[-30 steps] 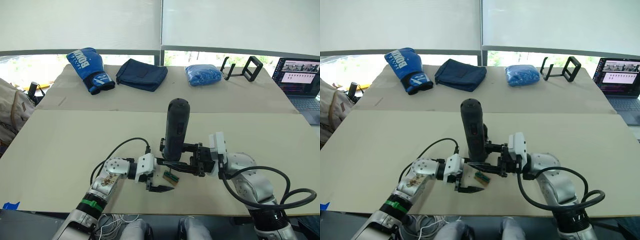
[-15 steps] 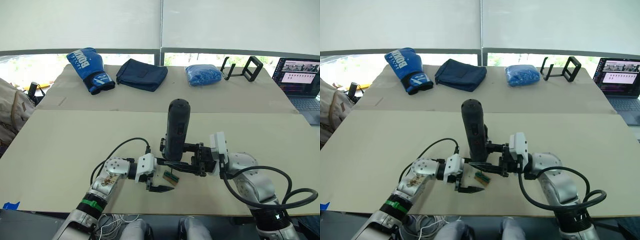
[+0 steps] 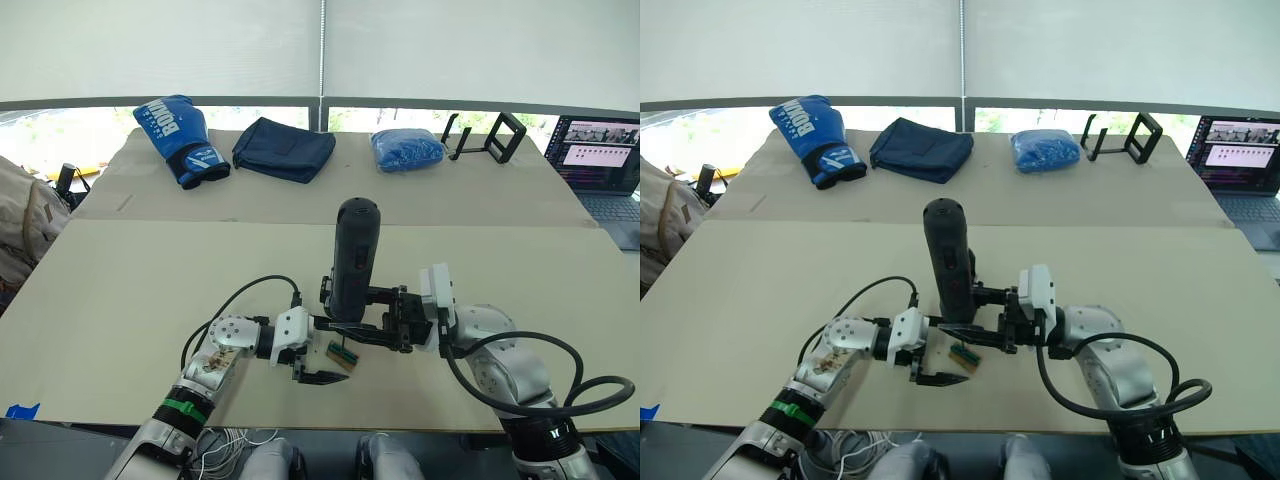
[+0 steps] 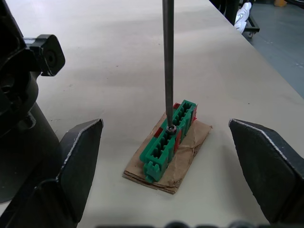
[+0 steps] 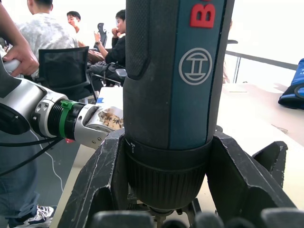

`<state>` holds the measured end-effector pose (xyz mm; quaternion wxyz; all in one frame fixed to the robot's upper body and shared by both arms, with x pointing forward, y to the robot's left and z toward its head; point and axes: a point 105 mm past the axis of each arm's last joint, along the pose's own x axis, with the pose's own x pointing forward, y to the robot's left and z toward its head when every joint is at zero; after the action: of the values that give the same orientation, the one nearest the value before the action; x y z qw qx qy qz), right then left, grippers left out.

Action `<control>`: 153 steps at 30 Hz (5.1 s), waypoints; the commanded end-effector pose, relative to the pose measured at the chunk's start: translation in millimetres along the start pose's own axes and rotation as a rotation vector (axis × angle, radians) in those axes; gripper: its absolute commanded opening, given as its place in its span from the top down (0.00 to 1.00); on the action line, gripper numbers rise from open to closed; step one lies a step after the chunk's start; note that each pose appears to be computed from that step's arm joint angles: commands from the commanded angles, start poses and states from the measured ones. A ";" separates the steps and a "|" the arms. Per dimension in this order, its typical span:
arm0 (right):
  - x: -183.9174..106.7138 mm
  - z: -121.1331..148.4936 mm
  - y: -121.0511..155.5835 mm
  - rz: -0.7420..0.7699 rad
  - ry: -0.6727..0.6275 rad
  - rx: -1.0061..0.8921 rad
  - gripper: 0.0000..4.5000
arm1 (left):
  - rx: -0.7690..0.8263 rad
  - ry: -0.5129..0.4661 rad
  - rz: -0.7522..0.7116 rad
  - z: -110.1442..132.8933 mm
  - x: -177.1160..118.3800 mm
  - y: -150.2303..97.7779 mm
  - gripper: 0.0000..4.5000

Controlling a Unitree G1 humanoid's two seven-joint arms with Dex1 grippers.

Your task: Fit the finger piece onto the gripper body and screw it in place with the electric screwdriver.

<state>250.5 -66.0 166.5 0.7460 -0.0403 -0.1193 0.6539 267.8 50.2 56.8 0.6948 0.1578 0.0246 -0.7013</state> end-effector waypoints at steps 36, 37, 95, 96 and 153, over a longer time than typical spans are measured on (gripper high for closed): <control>-0.8 2.5 2.7 0.019 0.000 -0.071 0.57 | -0.089 0.057 -0.051 -23.7 9.6 -18.6 0.01; -0.7 3.5 3.6 0.023 -0.006 -0.065 0.57 | -0.090 0.055 -0.048 -23.4 9.3 -18.4 0.01; -23.5 119.0 -9.1 -0.083 -0.134 -0.181 0.57 | -0.103 -0.011 0.405 22.5 -70.2 51.5 0.01; -23.3 118.8 -9.4 -0.085 -0.133 -0.182 0.57 | -0.113 -0.003 0.387 19.2 -63.4 50.5 0.01; -29.1 105.7 -3.4 -0.107 -0.061 -0.155 0.57 | -0.093 -0.045 0.273 3.0 -27.8 77.0 0.01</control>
<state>234.5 -104.7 252.6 0.7797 -0.0612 -0.1650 0.6009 344.2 67.0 79.4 0.7803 0.1179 0.0196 -0.6138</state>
